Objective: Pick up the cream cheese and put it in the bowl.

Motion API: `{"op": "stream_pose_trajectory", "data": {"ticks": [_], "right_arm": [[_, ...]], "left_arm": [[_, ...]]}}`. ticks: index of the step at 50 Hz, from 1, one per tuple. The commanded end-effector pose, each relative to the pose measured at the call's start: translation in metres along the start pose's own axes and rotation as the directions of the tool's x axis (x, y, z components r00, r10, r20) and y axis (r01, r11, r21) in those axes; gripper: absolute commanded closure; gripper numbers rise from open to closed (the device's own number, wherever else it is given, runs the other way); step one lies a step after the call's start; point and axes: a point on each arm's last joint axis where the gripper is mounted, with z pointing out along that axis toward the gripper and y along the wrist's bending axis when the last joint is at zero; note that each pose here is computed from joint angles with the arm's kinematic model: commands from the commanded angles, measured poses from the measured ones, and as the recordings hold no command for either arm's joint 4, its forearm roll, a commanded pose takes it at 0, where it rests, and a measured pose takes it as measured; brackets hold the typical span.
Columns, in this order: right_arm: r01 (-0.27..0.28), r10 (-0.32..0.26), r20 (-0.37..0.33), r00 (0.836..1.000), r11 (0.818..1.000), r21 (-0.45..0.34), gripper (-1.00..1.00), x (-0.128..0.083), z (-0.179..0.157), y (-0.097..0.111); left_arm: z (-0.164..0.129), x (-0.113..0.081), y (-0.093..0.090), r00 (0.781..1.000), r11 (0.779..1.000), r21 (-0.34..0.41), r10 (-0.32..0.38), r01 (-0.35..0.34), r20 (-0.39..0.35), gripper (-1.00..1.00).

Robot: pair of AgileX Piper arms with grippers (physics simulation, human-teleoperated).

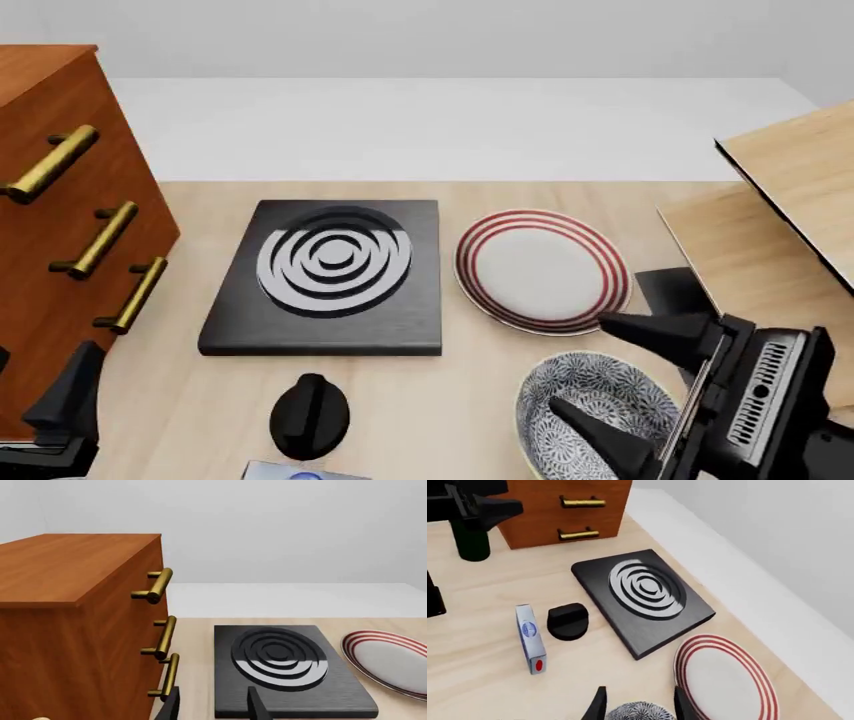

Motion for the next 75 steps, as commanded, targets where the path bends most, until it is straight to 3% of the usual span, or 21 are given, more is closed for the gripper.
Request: {"op": "stream_pose_trajectory", "data": {"ticks": [1, 10, 40, 55, 75], "right_arm": [[0.036, -0.038, -0.01, 0.999, 0.992, -0.121, -1.0, -0.008, 0.029, 0.016], [0.078, -0.083, -0.019, 0.996, 0.976, -0.204, -1.0, -0.007, 0.059, 0.034], [0.046, -0.063, -0.035, 0.997, 0.93, -0.365, -1.0, -0.011, 0.114, 0.088], [0.012, -0.036, -0.052, 0.998, 0.916, -0.4, -1.0, -0.005, 0.128, 0.106], [-0.027, -0.012, -0.094, 0.996, 0.917, -0.397, -1.0, 0.012, 0.143, 0.115]], "left_arm": [[0.0, 0.0, 0.0, 1.0, 1.0, 0.0, -0.001, 0.001, 0.0, -1.0], [0.0, 0.0, 0.0, 1.0, 1.0, 0.0, -0.001, 0.001, 0.0, -1.0], [0.0, 0.0, 0.0, 1.0, 1.0, 0.0, -0.001, 0.001, 0.0, -1.0], [0.0, 0.0, 0.0, 1.0, 1.0, 0.0, -0.001, 0.001, 0.0, -1.0], [0.0, 0.0, 0.0, 1.0, 1.0, 0.0, -0.001, 0.001, 0.0, -1.0]]}}
